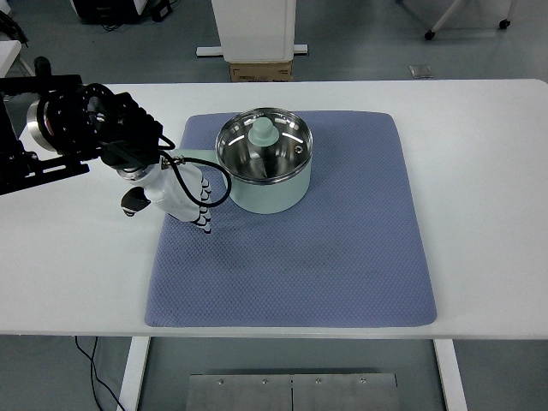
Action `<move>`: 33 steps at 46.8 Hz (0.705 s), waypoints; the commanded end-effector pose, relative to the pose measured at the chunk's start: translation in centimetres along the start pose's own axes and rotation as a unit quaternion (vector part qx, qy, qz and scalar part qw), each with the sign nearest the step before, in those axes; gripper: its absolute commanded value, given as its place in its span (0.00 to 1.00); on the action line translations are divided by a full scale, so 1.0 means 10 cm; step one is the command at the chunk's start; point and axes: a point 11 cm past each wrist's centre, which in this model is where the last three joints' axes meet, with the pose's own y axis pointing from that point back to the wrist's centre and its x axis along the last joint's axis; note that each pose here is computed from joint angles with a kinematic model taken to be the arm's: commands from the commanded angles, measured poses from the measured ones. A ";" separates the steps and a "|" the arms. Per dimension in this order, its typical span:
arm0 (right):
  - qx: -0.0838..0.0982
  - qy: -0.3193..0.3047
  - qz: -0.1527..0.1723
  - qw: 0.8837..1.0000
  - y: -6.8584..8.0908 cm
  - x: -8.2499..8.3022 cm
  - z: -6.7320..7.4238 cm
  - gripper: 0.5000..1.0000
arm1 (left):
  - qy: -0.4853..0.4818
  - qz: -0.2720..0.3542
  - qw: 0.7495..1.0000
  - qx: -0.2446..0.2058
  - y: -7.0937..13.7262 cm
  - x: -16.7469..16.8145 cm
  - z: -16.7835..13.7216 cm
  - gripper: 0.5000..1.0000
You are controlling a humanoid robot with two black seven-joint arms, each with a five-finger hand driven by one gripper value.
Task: Rotate green pot handle
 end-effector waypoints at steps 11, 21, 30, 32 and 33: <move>0.000 0.000 0.000 1.000 0.00 0.00 0.00 1.00 | -0.014 0.061 0.997 -0.039 -0.03 0.37 0.25 1.00; 0.000 0.000 0.000 1.000 0.00 0.00 0.00 1.00 | 0.079 0.172 0.977 -0.094 0.02 0.72 0.35 1.00; 0.000 0.000 0.000 1.000 0.00 0.00 0.00 1.00 | 0.168 0.263 0.939 -0.142 0.15 0.96 0.35 1.00; 0.000 0.000 0.000 1.000 0.00 0.00 0.00 1.00 | 0.191 0.281 0.928 -0.152 0.18 0.99 0.33 1.00; 0.000 0.000 0.000 1.000 0.00 0.00 0.00 1.00 | 0.203 0.291 0.922 -0.157 0.20 1.01 0.32 1.00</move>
